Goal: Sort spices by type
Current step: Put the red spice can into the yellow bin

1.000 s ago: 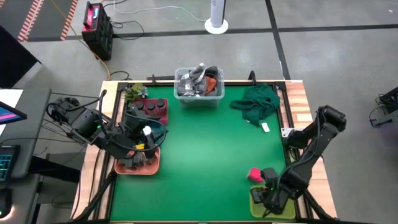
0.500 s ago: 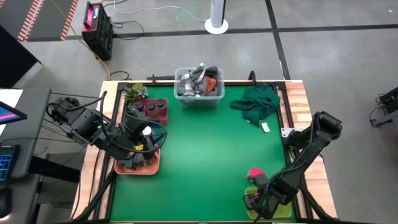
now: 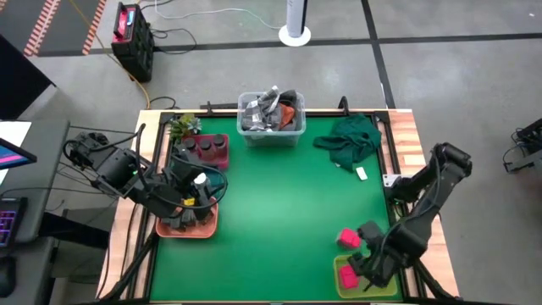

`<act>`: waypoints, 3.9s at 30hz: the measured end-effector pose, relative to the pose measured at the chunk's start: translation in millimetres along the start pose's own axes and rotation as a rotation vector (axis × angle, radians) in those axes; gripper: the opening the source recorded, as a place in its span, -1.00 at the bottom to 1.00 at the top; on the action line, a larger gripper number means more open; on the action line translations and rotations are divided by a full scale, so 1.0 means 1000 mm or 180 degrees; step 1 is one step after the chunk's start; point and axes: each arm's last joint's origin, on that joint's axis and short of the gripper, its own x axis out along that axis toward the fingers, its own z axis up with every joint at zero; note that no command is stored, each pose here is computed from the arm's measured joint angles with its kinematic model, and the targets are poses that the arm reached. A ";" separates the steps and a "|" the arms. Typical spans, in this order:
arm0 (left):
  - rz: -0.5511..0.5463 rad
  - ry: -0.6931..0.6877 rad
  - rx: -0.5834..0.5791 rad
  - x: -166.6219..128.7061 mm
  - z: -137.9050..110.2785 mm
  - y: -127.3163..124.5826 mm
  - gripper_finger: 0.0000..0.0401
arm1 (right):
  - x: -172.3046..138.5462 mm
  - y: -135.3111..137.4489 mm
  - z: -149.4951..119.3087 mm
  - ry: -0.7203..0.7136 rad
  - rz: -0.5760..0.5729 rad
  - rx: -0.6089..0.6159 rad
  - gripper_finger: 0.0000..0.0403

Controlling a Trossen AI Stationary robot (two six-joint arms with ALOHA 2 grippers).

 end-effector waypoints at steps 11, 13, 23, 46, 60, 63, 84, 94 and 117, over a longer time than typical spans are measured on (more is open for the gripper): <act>-0.0030 -0.0020 -0.0043 0.000 0.001 -0.001 0.24 | 0.000 0.020 0.067 -0.0157 -0.0584 -0.1594 0.79; -0.0080 0.0011 -0.0101 -0.001 0.000 -0.002 0.24 | 0.002 0.022 0.074 -0.0132 -0.0660 -0.1757 0.79; -0.0189 0.0057 -0.0226 -0.008 -0.005 -0.007 0.24 | 0.011 0.021 0.091 -0.0108 -0.0750 -0.2335 0.79; -0.0188 0.0056 -0.0286 -0.008 -0.005 -0.007 0.24 | 0.070 0.006 0.094 0.0152 -0.0553 -0.2558 0.53; -0.0172 0.0065 -0.0299 -0.008 -0.006 -0.007 0.24 | 0.051 0.001 0.105 0.0158 -0.0585 -0.1944 0.19; -0.0171 0.0066 -0.0299 -0.008 -0.006 -0.007 0.24 | 0.025 -0.009 0.099 0.0134 -0.0566 -0.1785 0.20; 0.0049 -0.0179 -0.0124 -0.003 0.002 -0.003 0.24 | -0.016 -0.048 -0.006 0.1225 0.0491 -0.0531 0.23; -0.0050 -0.0213 -0.0043 -0.004 0.005 -0.004 0.24 | 0.037 -0.035 -0.021 0.0718 0.0106 -0.0108 0.23; -0.0149 -0.0090 -0.0078 -0.004 0.003 -0.004 0.24 | 0.067 -0.028 -0.026 0.0472 -0.0194 0.0263 0.37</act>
